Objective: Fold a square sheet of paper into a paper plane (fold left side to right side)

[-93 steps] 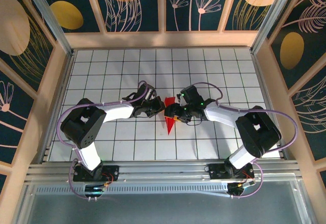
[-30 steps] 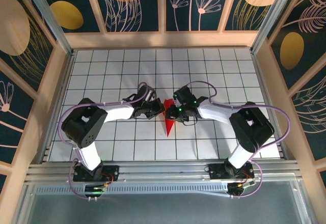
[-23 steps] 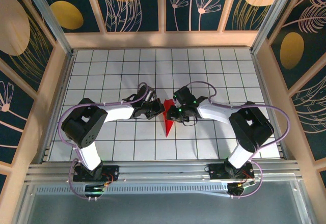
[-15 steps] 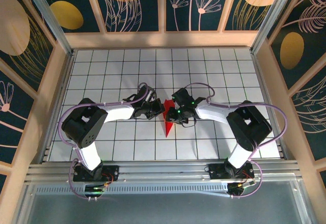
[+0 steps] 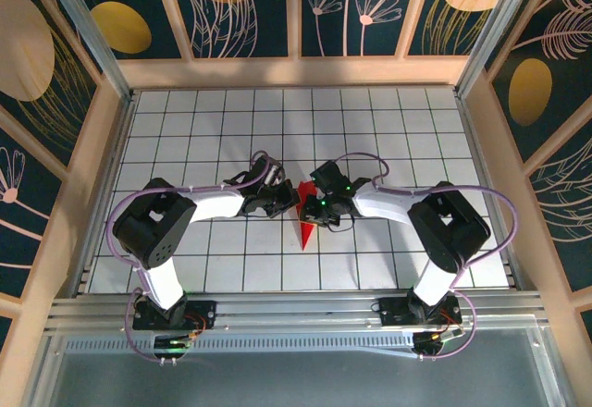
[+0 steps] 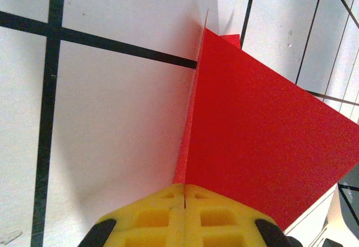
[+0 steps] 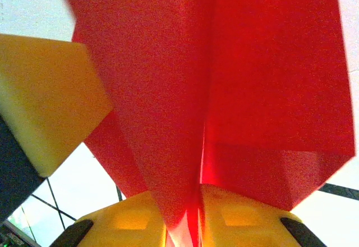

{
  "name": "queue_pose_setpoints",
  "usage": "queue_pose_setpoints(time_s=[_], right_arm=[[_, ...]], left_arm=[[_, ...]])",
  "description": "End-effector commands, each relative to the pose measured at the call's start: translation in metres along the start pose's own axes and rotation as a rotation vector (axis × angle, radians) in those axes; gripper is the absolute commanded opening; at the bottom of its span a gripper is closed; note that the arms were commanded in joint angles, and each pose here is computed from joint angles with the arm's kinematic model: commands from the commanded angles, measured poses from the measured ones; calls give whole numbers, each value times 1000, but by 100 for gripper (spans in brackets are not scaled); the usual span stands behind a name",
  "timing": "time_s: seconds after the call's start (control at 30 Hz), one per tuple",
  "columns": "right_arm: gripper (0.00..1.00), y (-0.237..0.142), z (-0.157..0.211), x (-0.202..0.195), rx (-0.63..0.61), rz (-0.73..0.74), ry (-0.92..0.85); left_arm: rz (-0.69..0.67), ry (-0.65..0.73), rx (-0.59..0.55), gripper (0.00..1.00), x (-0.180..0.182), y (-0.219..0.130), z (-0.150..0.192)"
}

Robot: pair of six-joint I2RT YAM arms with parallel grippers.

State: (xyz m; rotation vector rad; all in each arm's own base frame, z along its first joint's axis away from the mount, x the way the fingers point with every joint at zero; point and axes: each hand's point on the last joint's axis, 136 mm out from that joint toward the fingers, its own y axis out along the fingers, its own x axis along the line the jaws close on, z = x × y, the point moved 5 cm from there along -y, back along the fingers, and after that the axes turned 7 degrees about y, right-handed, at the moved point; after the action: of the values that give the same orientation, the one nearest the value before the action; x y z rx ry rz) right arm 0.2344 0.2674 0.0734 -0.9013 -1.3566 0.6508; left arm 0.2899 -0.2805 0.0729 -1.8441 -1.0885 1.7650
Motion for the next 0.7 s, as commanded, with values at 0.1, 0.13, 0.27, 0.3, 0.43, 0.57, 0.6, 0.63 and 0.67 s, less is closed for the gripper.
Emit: queue_pose_setpoints(time_s=[0.1, 0.13, 0.27, 0.3, 0.43, 0.57, 0.6, 0.63, 0.67], right_arm=[[20, 9, 3, -2, 15, 27, 18], [20, 10, 3, -3, 18, 28, 21], [18, 12, 4, -2, 22, 24, 27], [16, 12, 4, -1, 22, 20, 27], [10, 10, 2, 2, 17, 8, 29], [4, 4, -1, 7, 3, 7, 29], [2, 1, -1, 8, -1, 8, 26], [1, -2, -2, 9, -6, 9, 23], [0, -4, -3, 10, -10, 15, 20]], left_arm=[[-3, -23, 24, 0, 4, 7, 6], [-3, -24, 24, 0, 4, 7, 6], [-3, -25, 22, 0, 5, 6, 6], [-6, -28, 24, 0, 6, 7, 7], [-3, -26, 12, 1, 4, 5, 5], [-2, -21, -86, 12, -3, -13, -4], [-10, -17, -114, 18, -4, -17, -7], [13, -3, -161, 26, -15, -31, -14], [14, 2, -188, 33, -18, -38, -17]])
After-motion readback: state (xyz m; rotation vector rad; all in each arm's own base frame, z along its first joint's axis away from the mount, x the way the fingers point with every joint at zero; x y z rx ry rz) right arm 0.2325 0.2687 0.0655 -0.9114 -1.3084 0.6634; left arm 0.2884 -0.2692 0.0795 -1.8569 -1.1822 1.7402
